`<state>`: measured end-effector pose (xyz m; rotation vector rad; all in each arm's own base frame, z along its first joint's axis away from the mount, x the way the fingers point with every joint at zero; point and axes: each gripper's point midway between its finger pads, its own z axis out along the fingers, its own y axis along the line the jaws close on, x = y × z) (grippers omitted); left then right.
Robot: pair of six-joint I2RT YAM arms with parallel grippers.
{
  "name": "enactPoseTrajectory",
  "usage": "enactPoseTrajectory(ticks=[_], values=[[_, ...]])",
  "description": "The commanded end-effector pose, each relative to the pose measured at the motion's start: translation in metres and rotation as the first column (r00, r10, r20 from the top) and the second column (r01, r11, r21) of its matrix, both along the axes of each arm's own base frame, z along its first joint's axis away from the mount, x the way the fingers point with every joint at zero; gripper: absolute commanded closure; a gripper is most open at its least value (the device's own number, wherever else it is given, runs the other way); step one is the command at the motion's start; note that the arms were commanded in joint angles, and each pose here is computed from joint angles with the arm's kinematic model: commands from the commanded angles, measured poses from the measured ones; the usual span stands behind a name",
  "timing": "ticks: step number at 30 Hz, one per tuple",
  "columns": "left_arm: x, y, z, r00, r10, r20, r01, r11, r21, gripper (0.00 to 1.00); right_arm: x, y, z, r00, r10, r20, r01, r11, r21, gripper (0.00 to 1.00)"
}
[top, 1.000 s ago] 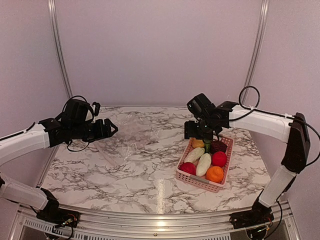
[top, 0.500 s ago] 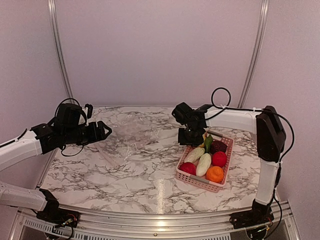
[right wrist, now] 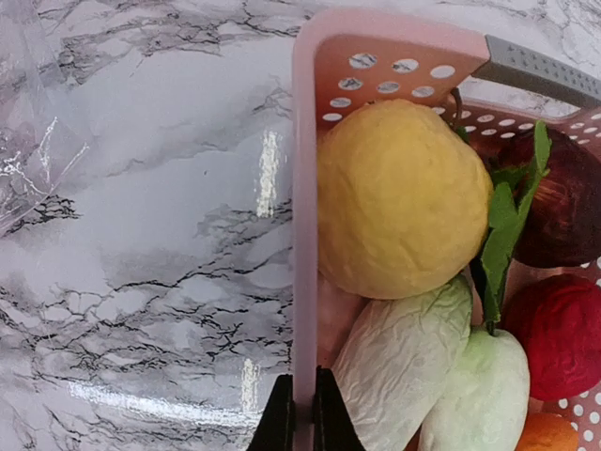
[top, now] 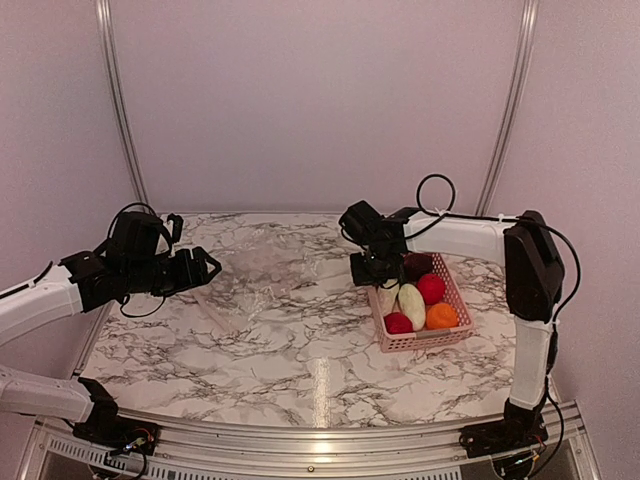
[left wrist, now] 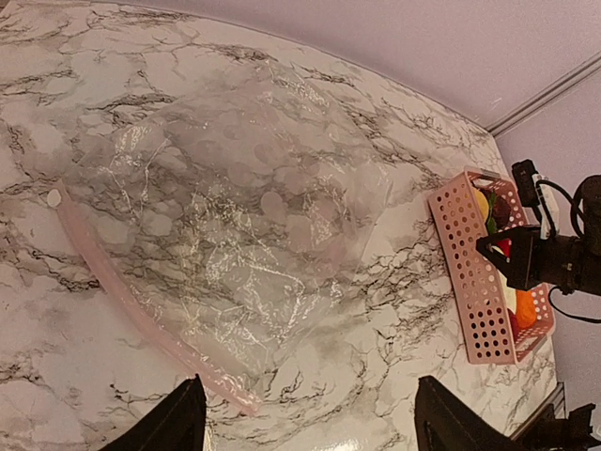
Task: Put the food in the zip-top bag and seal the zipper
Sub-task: Move the bin to the center of the board.
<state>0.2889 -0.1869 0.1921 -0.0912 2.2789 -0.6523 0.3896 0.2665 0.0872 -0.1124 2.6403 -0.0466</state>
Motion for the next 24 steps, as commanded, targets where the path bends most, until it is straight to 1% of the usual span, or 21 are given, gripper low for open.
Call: enactPoseTrajectory(ticks=[1, 4, 10, 12, 14, 15, 17, 18, 19, 21, 22, 24], values=[[-0.004, -0.001, -0.001, 1.0, -0.002, -0.02, 0.002, 1.0, -0.015, 0.22, 0.009, 0.009, 0.01, 0.997, 0.058, 0.048, -0.059, 0.998, 0.015, 1.0], [-0.001, -0.004, -0.001, 1.0, -0.002, -0.023, 0.001, 1.0, -0.021, 0.22, 0.012, 0.008, 0.015, 0.997, 0.037, 0.066, -0.039, 0.999, 0.025, 1.0], [0.002, -0.013, 0.001, 0.999, -0.026, -0.024, 0.025, 0.998, -0.049, 0.23, 0.022, 0.029, 0.017, 0.995, 0.071, 0.067, -0.076, 0.994, 0.078, 0.99], [0.004, -0.013, 0.007, 1.0, -0.024, 0.001, 0.024, 0.999, -0.037, 0.23, 0.024, 0.035, 0.02, 0.995, 0.089, 0.054, -0.093, 0.992, 0.087, 0.92], [0.009, -0.002, 0.015, 0.999, 0.009, 0.041, -0.01, 1.0, 0.024, 0.2, 0.024, 0.037, 0.031, 0.994, 0.097, 0.052, -0.101, 0.99, 0.096, 0.82], [0.011, 0.004, 0.018, 0.998, 0.021, 0.058, -0.024, 0.998, 0.051, 0.17, 0.023, 0.038, 0.038, 0.993, 0.1, 0.056, -0.106, 0.989, 0.106, 0.74], [0.013, 0.019, 0.026, 0.992, 0.08, 0.095, -0.089, 0.992, 0.087, 0.04, 0.021, 0.039, 0.057, 0.99, 0.113, 0.082, -0.123, 0.984, 0.128, 0.59], [0.013, 0.027, 0.028, 0.988, 0.112, 0.11, -0.123, 0.988, 0.095, 0.01, 0.02, 0.04, 0.067, 0.987, 0.124, 0.098, -0.137, 0.981, 0.139, 0.51], [0.013, 0.034, 0.029, 0.982, 0.142, 0.123, -0.154, 0.983, 0.095, 0.01, 0.019, 0.041, 0.077, 0.984, 0.137, 0.117, -0.154, 0.977, 0.149, 0.47], [0.013, 0.05, 0.028, 0.966, 0.222, 0.134, -0.233, 0.969, 0.076, 0.01, 0.017, 0.047, 0.093, 0.972, 0.185, 0.147, -0.21, 0.961, 0.179, 0.43], [0.012, 0.055, 0.026, 0.959, 0.249, 0.132, -0.259, 0.964, 0.06, 0.01, 0.014, 0.055, 0.1, 0.962, 0.222, 0.162, -0.253, 0.945, 0.206, 0.43], [0.011, 0.054, 0.017, 0.96, 0.258, 0.107, -0.26, 0.966, 0.003, 0.01, 0.006, 0.075, 0.109, 0.93, 0.312, 0.194, -0.356, 0.898, 0.258, 0.42]])
